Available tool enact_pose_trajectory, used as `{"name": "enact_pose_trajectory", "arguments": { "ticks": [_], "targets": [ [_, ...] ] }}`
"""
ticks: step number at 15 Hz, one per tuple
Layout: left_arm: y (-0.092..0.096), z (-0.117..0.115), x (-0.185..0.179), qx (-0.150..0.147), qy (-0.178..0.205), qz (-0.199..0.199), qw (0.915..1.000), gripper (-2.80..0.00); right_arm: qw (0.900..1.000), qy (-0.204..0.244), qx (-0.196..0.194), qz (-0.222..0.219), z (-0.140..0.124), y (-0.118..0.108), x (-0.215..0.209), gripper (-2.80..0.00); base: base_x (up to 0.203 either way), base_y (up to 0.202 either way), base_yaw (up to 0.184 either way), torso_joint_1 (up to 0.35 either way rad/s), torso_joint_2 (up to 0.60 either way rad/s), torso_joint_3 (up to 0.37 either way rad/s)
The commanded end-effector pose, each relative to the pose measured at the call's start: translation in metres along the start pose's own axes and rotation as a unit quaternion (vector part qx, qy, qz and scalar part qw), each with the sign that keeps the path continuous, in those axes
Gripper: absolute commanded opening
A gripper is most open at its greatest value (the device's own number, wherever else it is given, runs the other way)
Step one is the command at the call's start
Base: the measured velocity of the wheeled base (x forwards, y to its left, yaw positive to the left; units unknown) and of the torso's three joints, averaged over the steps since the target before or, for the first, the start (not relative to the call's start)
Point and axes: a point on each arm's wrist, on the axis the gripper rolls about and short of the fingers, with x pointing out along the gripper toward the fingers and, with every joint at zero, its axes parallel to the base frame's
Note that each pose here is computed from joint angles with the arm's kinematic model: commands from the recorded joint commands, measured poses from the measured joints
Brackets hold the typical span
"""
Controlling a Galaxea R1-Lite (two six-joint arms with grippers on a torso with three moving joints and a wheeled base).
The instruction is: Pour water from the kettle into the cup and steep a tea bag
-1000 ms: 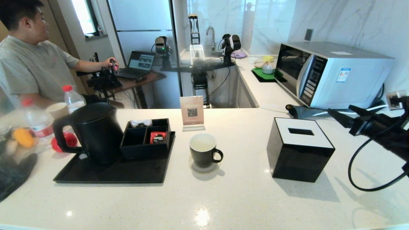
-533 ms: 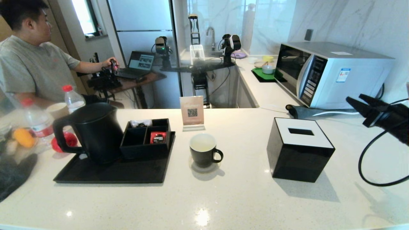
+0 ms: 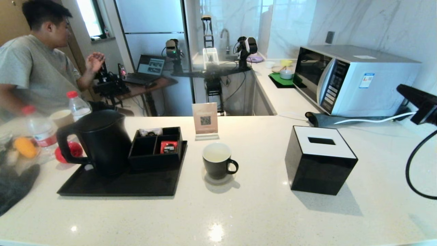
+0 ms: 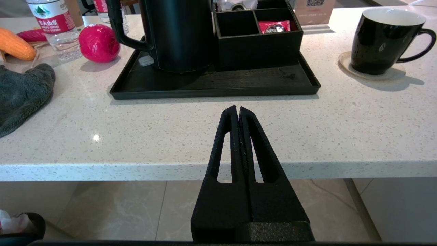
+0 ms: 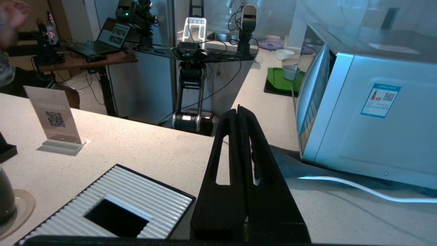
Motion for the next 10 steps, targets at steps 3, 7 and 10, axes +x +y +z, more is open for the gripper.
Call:
{"name": "enact_pose_trajectory", "arguments": {
  "ticks": [3,7,10],
  "targets": [
    [0.000,0.000,0.000,0.000,0.000,0.000,1.0000,-2.80,0.999,-0.020,-0.045,0.003,0.048,0.033,-0.049,-2.80,0.000,0.000,0.000,0.000,0.00,0.000],
    [0.000,0.000,0.000,0.000,0.000,0.000,1.0000,-2.80,0.999,-0.005,-0.052,0.004,0.053,0.066,-0.101,-2.80,0.000,0.000,0.000,0.000,0.00,0.000],
    [0.000,0.000,0.000,0.000,0.000,0.000,1.0000,-2.80,1.000,0.017,-0.026,0.005,0.045,0.083,-0.129,-2.80,0.000,0.000,0.000,0.000,0.00,0.000]
  ]
}}
